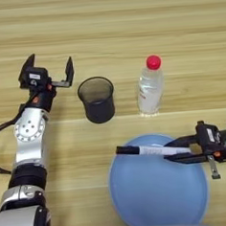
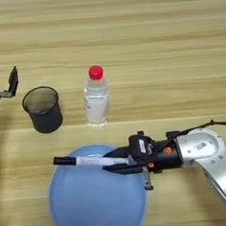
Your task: Move the objects on the table
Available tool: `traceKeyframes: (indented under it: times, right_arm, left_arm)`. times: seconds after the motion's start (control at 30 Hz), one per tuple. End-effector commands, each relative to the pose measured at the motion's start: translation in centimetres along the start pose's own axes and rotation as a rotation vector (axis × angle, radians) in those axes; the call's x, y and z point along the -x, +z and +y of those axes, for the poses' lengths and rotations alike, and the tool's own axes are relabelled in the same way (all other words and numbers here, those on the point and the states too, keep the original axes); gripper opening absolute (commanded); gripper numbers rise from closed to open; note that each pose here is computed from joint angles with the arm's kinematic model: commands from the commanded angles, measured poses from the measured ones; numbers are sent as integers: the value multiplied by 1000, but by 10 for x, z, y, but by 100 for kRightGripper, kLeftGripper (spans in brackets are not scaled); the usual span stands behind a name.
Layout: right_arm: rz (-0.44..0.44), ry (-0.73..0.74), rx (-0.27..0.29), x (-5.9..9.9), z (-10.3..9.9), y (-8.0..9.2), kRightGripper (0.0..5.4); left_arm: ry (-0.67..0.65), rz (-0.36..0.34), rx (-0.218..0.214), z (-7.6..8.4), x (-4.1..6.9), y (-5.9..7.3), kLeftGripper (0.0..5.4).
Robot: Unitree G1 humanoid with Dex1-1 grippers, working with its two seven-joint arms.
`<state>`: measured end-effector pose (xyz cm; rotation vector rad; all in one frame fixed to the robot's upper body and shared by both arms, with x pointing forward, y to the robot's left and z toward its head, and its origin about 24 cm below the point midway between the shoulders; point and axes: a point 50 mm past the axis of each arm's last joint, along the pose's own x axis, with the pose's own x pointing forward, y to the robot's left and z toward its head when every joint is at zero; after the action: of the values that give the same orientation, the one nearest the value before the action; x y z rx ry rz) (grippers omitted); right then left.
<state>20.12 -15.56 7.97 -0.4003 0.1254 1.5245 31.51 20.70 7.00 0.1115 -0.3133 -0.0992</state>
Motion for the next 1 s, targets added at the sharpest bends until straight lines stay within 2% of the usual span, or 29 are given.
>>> traceKeyframes:
  times: [0.03, 0.27, 0.47, 0.73, 0.93, 1.0]
  right_arm:
    - [-6, -28, 5, 5, -7, 3, 76]
    - [3, -102, -20, 17, -17, -2, 76]
    - [30, -193, -47, 34, -27, -11, 76]
    - [84, -300, -98, 53, -40, -31, 76]
    - [178, -345, -149, 59, -44, -55, 76]
    - [186, -341, -162, 58, -43, -60, 76]
  left_arm:
    - [-9, -15, -9, -1, -5, 4, 540]
    - [-10, -17, -9, -1, -4, 4, 540]
    - [-8, -16, -9, 0, -4, 4, 540]
    - [-8, -15, -9, 0, -3, 3, 540]
    - [-9, -14, -9, 0, -3, 3, 540]
    - [-9, -14, -9, 0, -3, 3, 540]
